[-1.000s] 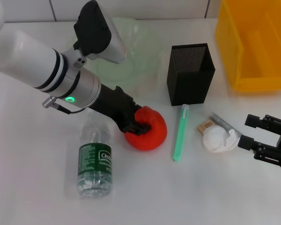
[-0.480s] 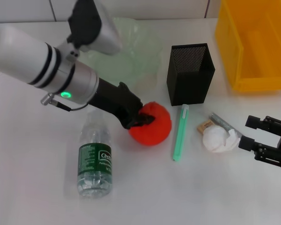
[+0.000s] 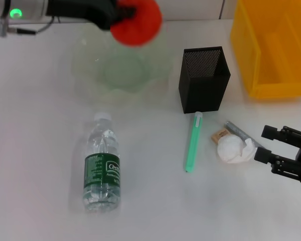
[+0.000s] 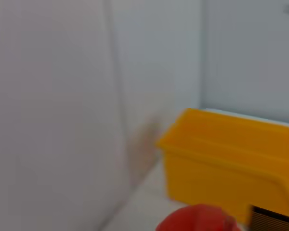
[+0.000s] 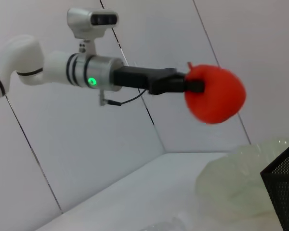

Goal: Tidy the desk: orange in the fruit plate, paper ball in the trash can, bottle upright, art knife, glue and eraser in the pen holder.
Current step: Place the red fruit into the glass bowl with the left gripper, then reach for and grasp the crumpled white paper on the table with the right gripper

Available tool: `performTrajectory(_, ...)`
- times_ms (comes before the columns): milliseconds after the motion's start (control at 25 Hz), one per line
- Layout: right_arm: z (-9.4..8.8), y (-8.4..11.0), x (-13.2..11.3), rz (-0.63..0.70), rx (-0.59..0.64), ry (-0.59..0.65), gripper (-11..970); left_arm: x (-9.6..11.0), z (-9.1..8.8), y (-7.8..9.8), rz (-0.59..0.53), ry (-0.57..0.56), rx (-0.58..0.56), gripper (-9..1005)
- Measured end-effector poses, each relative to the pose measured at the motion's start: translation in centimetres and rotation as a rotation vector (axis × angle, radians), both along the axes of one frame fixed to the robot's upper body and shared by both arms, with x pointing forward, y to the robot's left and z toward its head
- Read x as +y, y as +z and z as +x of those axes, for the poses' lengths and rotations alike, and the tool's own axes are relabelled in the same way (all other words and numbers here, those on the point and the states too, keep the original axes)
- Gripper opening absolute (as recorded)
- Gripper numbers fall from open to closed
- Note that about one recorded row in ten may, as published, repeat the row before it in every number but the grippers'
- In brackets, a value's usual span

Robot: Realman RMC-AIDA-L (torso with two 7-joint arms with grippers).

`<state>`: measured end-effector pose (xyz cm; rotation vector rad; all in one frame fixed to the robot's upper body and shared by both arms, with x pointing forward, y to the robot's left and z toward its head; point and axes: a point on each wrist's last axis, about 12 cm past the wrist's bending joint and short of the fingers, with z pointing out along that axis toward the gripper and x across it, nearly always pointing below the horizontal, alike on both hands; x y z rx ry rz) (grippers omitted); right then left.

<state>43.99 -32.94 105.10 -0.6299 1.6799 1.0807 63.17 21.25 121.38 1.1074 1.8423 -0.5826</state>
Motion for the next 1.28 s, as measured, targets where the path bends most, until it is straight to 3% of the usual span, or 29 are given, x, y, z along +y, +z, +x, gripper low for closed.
performTrajectory(120,-0.1,0.0,0.1,0.009,-0.001,0.004,716,0.8,2.1,-0.3,-0.005,0.138,-0.008,112)
performTrajectory(320,-0.2,-0.2,0.4,0.02,0.001,0.007,715,0.8,2.8,-1.8,0.024,0.203,-0.011,170)
performTrajectory(400,-0.2,-0.2,0.5,0.022,0.002,0.009,714,0.9,3.0,-2.7,0.022,0.243,-0.015,241)
performTrajectory(680,0.0,0.0,0.8,0.031,-0.002,0.023,713,1.8,2.0,-2.6,-0.064,0.249,-0.001,541)
performTrajectory(720,0.2,0.3,0.8,0.045,-0.001,0.033,713,2.7,0.2,-2.4,-0.135,0.178,0.007,590)
performTrajectory(800,0.5,0.7,0.7,0.052,0.002,0.04,713,2.7,0.2,-2.4,-0.135,0.178,0.007,632)
performTrajectory(840,0.7,1.0,0.5,0.057,0.012,0.047,713,3.2,-2.4,-2.5,-0.204,0.026,0.029,653)
performTrajectory(880,0.9,1.3,0.3,0.059,0.02,0.05,713,3.2,-2.4,-2.5,-0.204,0.026,0.029,674)
performTrajectory(920,1.8,2.5,-0.6,0.049,0.053,0.07,713,4.0,-5.2,-3.4,-0.255,-0.13,0.071,695)
performTrajectory(1000,2.2,3.1,-1.1,0.042,0.069,0.077,712,4.3,-7.5,-4.9,-0.277,-0.258,0.122,738)
performTrajectory(1040,3.2,4.6,-2.1,0.023,0.091,0.092,712,4.3,-7.5,-4.9,-0.277,-0.258,0.122,759)
performTrajectory(1080,3.2,4.6,-2.1,0.023,0.091,0.092,712,4.3,-7.5,-4.9,-0.277,-0.258,0.122,780)
performTrajectory(1120,4.2,6.5,-3.1,-0.011,0.106,0.11,712,4.3,-7.5,-4.9,-0.277,-0.258,0.122,801)
performTrajectory(1160,4.2,6.5,-3.1,-0.011,0.106,0.11,712,4.2,-9.6,-7.6,-0.276,-0.347,0.211,822)
performTrajectory(1200,5.3,8.6,-3.6,-0.079,0.128,0.136,712,3.8,-10.7,-9.3,-0.291,-0.382,0.265,826)
performTrajectory(1280,5.9,9.6,-3.7,-0.123,0.149,0.152,711,3.7,-11.1,-10.0,-0.301,-0.395,0.284,833)
